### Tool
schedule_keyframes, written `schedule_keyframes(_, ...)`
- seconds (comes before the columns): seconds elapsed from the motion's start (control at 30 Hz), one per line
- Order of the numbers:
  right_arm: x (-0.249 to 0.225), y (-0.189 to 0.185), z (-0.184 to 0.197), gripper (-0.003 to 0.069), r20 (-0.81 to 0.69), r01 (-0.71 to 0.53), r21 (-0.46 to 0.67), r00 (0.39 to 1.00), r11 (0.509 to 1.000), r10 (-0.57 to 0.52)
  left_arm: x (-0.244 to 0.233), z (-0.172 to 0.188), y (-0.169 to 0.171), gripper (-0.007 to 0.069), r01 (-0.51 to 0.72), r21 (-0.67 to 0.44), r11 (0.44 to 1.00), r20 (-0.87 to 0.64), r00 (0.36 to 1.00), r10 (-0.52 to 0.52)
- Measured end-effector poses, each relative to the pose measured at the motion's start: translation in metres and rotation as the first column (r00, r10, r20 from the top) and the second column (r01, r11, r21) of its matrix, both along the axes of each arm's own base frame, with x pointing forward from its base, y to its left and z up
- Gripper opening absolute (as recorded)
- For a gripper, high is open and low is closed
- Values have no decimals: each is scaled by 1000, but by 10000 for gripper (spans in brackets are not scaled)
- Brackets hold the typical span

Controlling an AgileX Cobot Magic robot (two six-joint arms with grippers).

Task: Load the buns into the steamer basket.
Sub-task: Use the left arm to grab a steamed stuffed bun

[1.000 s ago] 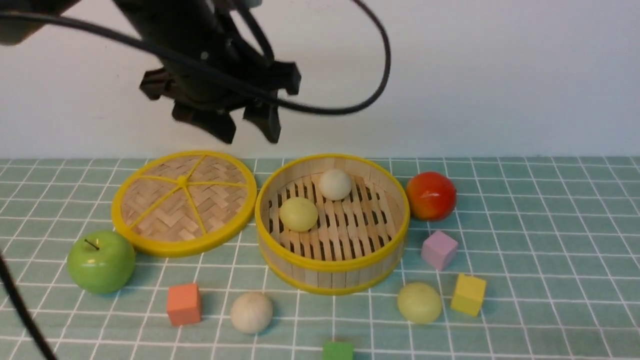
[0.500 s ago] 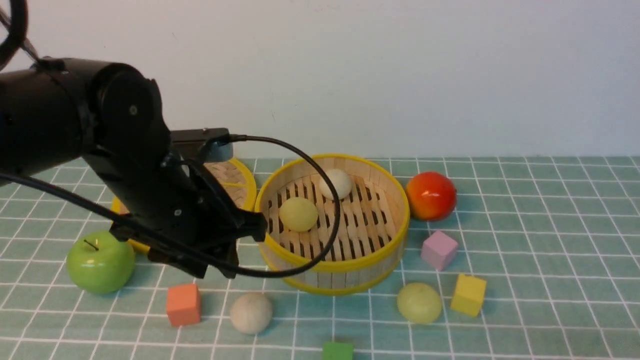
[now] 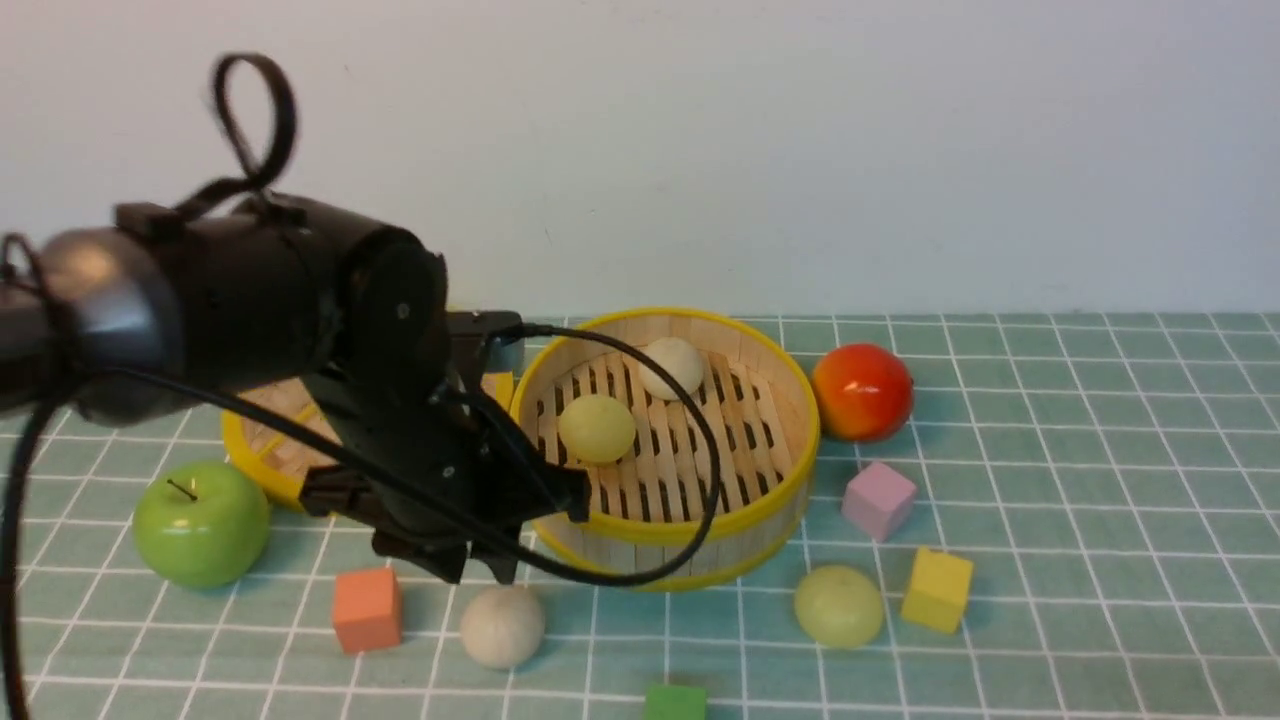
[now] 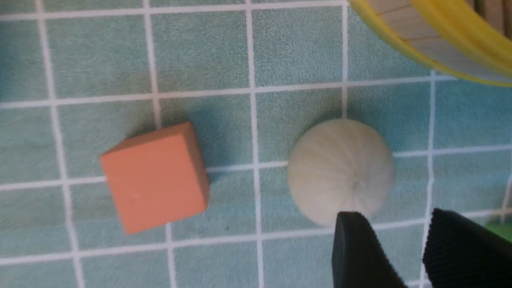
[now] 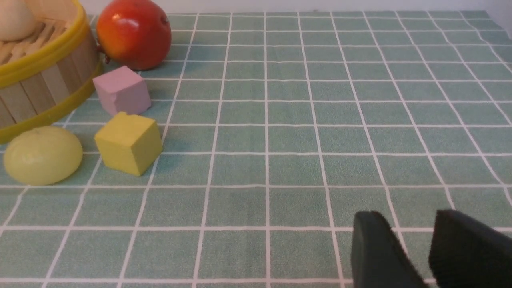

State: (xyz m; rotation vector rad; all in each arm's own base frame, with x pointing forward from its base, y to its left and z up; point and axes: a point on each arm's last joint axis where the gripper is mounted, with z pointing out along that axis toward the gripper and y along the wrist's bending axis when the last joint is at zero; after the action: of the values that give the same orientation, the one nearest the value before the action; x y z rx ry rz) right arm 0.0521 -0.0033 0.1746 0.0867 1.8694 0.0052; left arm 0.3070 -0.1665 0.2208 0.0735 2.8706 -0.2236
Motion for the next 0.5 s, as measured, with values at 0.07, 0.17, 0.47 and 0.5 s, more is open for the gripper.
schedule_keyframes(0.07, 0, 0, 0, 239, 0, 0, 0, 1000, 1000, 0, 6, -12, -3, 270, -6, -6, 1000, -3, 1000, 6)
schedule_keyframes(0.17, 0, 0, 0, 239, 0, 0, 0, 1000, 1000, 0, 11, -25, -6, 270, -10, -5, 1000, -7, 1000, 10)
schedule_keyframes(0.47, 0, 0, 0, 239, 0, 0, 0, 1000, 1000, 0, 16, -45, -9, 264, -9, 16, 1000, -39, 999, 10)
schedule_keyframes(0.5, 0, 0, 0, 239, 0, 0, 0, 1000, 1000, 0, 16, -46, -9, 258, -9, 17, 1000, -41, 999, 10)
